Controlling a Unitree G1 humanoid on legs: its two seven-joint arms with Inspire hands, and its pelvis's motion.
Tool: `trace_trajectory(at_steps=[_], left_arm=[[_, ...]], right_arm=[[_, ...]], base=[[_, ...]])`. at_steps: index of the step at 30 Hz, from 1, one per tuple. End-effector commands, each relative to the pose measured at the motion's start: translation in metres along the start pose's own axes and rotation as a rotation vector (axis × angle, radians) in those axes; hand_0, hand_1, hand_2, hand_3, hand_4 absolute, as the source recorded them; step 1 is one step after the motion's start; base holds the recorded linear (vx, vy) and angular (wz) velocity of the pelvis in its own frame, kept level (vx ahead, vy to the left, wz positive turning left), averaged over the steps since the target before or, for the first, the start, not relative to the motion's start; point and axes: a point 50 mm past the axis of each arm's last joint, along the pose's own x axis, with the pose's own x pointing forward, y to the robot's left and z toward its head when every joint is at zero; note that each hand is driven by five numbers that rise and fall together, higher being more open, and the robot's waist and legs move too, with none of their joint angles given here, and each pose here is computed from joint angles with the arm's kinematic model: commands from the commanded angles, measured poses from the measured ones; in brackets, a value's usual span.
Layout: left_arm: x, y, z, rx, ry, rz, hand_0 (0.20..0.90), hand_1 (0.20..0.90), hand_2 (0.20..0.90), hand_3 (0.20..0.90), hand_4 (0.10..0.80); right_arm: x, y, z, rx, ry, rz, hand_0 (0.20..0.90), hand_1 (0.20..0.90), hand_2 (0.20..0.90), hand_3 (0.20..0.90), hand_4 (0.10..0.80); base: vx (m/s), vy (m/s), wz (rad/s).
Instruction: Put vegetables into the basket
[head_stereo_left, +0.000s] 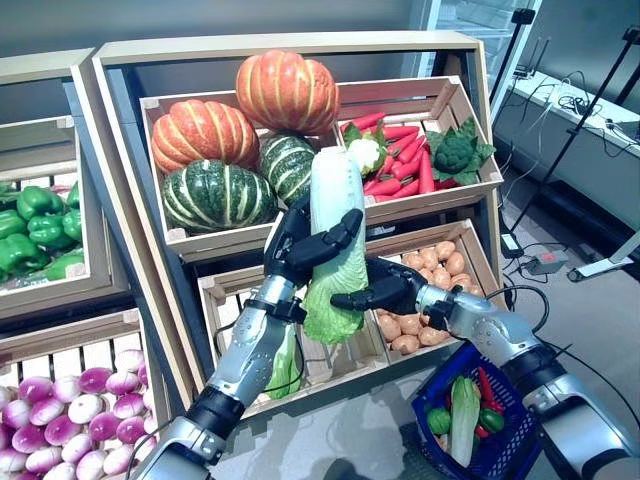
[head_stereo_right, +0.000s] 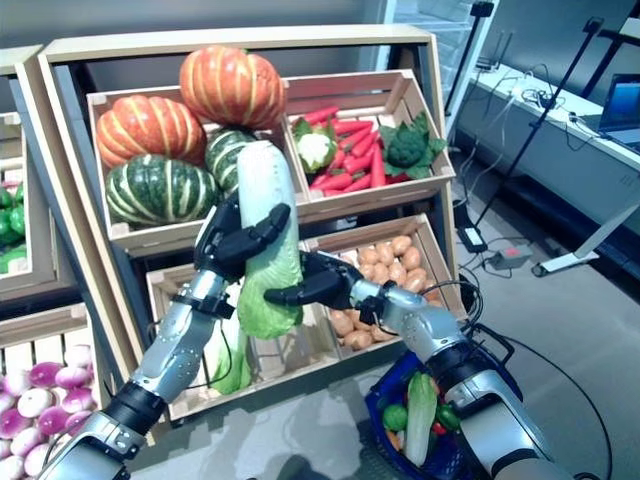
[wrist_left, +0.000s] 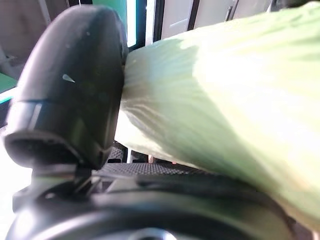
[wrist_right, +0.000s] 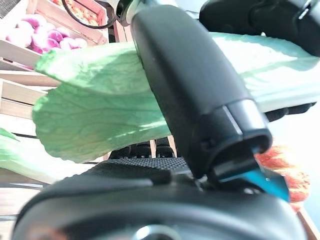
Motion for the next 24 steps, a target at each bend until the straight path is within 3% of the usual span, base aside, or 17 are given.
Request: trace_trajectory(at_steps=[1,20,21,24], left_arm=[[0.021,-0.083,0.004,-0.109,-0.094,-0.395,0.300,0.300,0.300,0.300,0.400],[0.011,-0.068,-0.008,-0.074,-0.023,-0.347,0.300,0.300,0.300,0.300,0.400],[0.010,-0.066,-0.008,-0.067,-0.022,-0.339,0.408,0.408,0.408,0.408,0.472],[0.007,-0.058,-0.006,-0.031,-0.025,-0.317,0.396,0.396,0.396,0.396,0.464]], right_arm=[[0.035,0.027,0.074,-0.012,-0.235,0.112,0.300,0.300,0.300,0.300,0.400],[0.025,0.013,0.069,0.007,-0.223,0.036,0.300,0.300,0.300,0.300,0.400],[0.023,0.011,0.066,0.011,-0.219,0.026,0.300,0.300,0.300,0.300,0.400],[0.016,0.003,0.050,0.015,-0.168,-0.007,0.300,0.300,0.300,0.300,0.400]], base=[[0.000,0.000,0.00],[0.004,0.001,0.02],[0.000,0.000,0.00],[0.000,0.000,0.00]])
